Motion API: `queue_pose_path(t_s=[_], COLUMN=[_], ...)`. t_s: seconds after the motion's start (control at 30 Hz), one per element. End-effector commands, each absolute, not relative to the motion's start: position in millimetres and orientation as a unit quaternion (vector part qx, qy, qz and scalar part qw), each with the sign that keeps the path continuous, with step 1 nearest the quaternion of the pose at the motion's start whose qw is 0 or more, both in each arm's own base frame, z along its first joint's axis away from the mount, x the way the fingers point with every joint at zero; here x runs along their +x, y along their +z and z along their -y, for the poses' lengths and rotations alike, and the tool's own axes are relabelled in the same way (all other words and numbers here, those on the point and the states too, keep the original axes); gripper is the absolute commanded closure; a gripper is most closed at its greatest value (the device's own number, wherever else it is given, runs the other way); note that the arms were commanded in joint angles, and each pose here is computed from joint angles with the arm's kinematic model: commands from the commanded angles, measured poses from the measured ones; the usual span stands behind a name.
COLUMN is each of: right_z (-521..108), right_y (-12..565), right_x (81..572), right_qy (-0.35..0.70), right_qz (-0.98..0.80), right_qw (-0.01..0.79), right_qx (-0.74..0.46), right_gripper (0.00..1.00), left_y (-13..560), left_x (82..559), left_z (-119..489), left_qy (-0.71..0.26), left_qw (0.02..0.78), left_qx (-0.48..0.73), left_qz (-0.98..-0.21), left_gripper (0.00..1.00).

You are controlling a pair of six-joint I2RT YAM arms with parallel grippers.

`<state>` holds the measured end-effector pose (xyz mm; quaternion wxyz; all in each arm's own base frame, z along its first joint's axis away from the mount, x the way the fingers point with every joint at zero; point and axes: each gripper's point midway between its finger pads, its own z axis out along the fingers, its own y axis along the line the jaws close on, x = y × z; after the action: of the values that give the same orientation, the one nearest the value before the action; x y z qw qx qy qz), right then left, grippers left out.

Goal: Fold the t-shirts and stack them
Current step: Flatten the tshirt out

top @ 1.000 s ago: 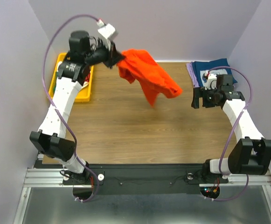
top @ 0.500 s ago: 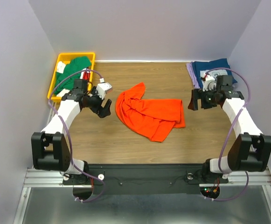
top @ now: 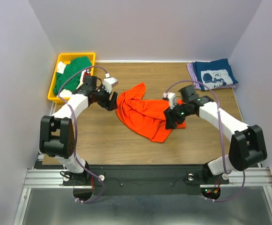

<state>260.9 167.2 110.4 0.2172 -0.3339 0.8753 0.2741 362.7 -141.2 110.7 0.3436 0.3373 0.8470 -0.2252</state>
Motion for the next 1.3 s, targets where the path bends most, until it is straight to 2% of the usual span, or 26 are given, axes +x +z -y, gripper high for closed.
queue_pose_path(t_s=[0.0, 0.2, 0.4, 0.5, 0.57, 0.6, 0.7, 0.73, 0.77, 0.8, 0.97, 1.1, 1.2, 1.27], right_z=[-196, -232, -245, -239, -234, -233, -229, -228, -229, -231, -263, -304, -324, -317], right_y=[85, 50, 27, 16, 9, 9, 14, 17, 21, 32, 75, 136, 201, 244], right_x=[247, 230, 209, 207, 205, 204, 205, 206, 207, 208, 201, 196, 212, 252], right_qy=[0.220, 0.187, 0.179, 0.162, 0.153, 0.152, 0.145, 0.143, 0.143, 0.149, 0.237, 0.345, 0.416, 0.441], right_qz=[-0.855, -0.839, -0.828, -0.829, -0.831, -0.831, -0.832, -0.831, -0.832, -0.831, -0.814, -0.763, -0.725, -0.722], right_qw=[0.198, 0.161, 0.124, 0.113, 0.105, 0.105, 0.115, 0.121, 0.127, 0.143, 0.176, 0.204, 0.246, 0.288], right_qx=[-0.426, -0.485, -0.516, -0.523, -0.524, -0.524, -0.523, -0.523, -0.521, -0.517, -0.501, -0.507, -0.491, -0.449], right_gripper=[0.33, 0.29, 0.28, 0.30, 0.39, 0.49, 0.68, 0.84, 0.95, 1.00, 0.99, 0.99, 0.99, 0.99], left_y=[138, 125, 109, 105, 101, 100, 95, 96, 99, 107, 137, 169, 206, 219], left_x=[393, 409, 414, 419, 421, 422, 416, 413, 409, 401, 378, 376, 388, 391], left_z=[145, 135, 134, 133, 134, 134, 139, 142, 145, 150, 161, 155, 138, 132], left_qy=[-0.238, -0.218, -0.215, -0.212, -0.209, -0.208, -0.220, -0.227, -0.237, -0.255, -0.289, -0.320, -0.327, -0.320], left_qw=[0.378, 0.366, 0.351, 0.352, 0.351, 0.351, 0.341, 0.340, 0.341, 0.347, 0.375, 0.400, 0.441, 0.457], left_qx=[0.285, 0.250, 0.247, 0.245, 0.248, 0.250, 0.260, 0.272, 0.281, 0.289, 0.314, 0.285, 0.251, 0.245], left_qz=[-0.848, -0.869, -0.877, -0.878, -0.878, -0.878, -0.876, -0.871, -0.865, -0.855, -0.823, -0.810, -0.797, -0.793], left_gripper=[0.24, 0.16, 0.15, 0.16, 0.17, 0.18, 0.23, 0.26, 0.27, 0.29, 0.37, 0.42, 0.44, 0.44])
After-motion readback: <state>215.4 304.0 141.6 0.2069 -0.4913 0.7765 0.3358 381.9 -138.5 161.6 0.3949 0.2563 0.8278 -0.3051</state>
